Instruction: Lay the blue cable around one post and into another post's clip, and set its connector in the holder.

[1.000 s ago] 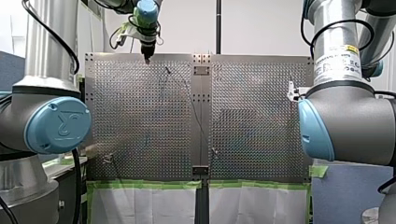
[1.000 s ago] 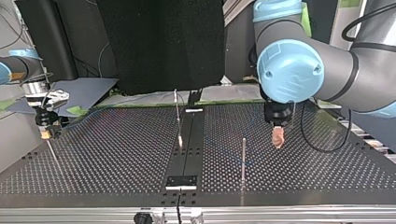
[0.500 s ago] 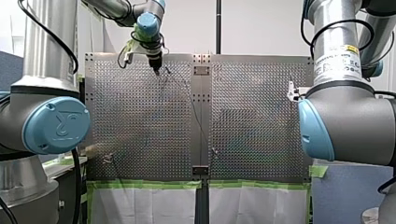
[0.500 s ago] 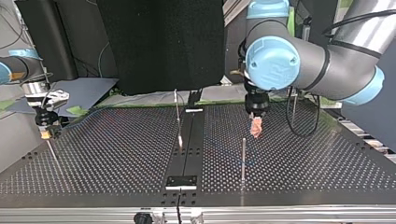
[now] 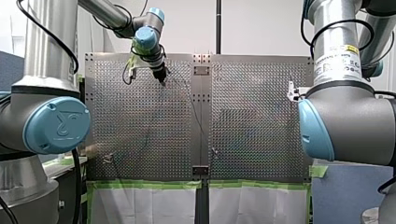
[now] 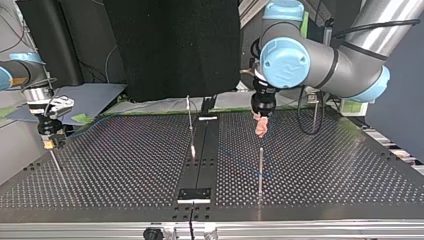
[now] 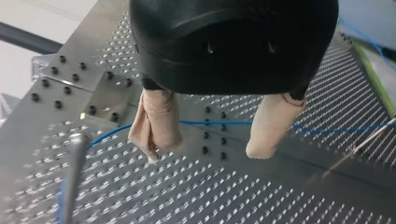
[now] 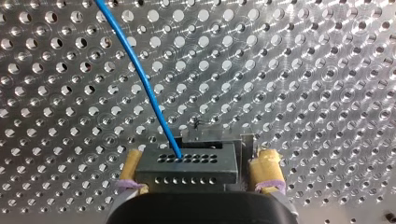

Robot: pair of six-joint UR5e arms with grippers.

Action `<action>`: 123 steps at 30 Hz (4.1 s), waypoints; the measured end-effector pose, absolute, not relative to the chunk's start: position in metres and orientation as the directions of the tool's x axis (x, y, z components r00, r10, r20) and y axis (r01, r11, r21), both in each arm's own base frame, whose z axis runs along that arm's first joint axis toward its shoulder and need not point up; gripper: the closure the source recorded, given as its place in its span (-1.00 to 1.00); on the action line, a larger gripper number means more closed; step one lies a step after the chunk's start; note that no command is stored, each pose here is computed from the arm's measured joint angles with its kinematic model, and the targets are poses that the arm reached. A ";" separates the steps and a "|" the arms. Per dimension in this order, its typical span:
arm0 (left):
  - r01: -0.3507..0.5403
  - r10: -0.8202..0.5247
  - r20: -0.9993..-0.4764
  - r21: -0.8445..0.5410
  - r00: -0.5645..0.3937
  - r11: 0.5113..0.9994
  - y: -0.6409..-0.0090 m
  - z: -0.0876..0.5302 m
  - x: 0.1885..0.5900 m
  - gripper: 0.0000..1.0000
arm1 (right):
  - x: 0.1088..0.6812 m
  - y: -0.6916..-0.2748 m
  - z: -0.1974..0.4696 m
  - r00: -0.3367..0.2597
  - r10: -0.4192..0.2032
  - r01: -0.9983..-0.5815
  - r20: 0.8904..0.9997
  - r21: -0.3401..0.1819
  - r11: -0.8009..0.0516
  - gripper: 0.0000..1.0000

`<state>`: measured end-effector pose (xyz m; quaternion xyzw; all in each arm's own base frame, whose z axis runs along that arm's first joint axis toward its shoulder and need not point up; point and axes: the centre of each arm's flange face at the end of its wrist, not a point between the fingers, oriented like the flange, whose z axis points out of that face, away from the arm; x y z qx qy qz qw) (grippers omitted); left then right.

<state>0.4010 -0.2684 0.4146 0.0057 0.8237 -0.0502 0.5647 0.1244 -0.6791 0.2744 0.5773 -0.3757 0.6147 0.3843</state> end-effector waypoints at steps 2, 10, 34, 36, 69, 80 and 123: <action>0.080 -0.047 -0.930 -0.081 -0.365 0.993 -0.270 0.408 0.400 -1.00 | 0.124 -0.679 0.274 -0.038 0.039 -0.906 0.999 -0.018 -0.422 -0.97; 0.136 -0.044 -0.926 -0.102 -0.376 0.985 -0.275 0.384 0.395 -1.00 | 0.124 -0.679 0.274 -0.038 0.039 -0.906 0.999 -0.018 -0.422 -0.97; 0.194 -0.025 -0.924 -0.107 -0.382 0.975 -0.271 0.310 0.375 -1.00 | 0.124 -0.679 0.274 -0.038 0.039 -0.906 0.999 -0.018 -0.422 -0.97; 0.192 -0.028 -0.923 -0.110 -0.383 0.975 -0.270 0.304 0.373 -1.00 | 0.124 -0.679 0.274 -0.038 0.039 -0.906 0.999 -0.018 -0.422 -0.97; 0.173 -0.036 -0.914 -0.115 -0.403 0.978 -0.242 0.197 0.324 -1.00 | 0.124 -0.679 0.274 -0.038 0.039 -0.906 0.999 -0.018 -0.422 -0.97; 0.161 -0.061 -0.879 -0.154 -0.474 0.975 -0.238 0.148 0.300 -1.00 | 0.124 -0.679 0.274 -0.038 0.039 -0.906 0.999 -0.018 -0.422 -0.97; 0.165 -0.087 -0.941 -0.147 -0.327 0.975 -0.239 0.100 0.301 -1.00 | 0.124 -0.679 0.274 -0.038 0.039 -0.906 0.999 -0.018 -0.422 -0.97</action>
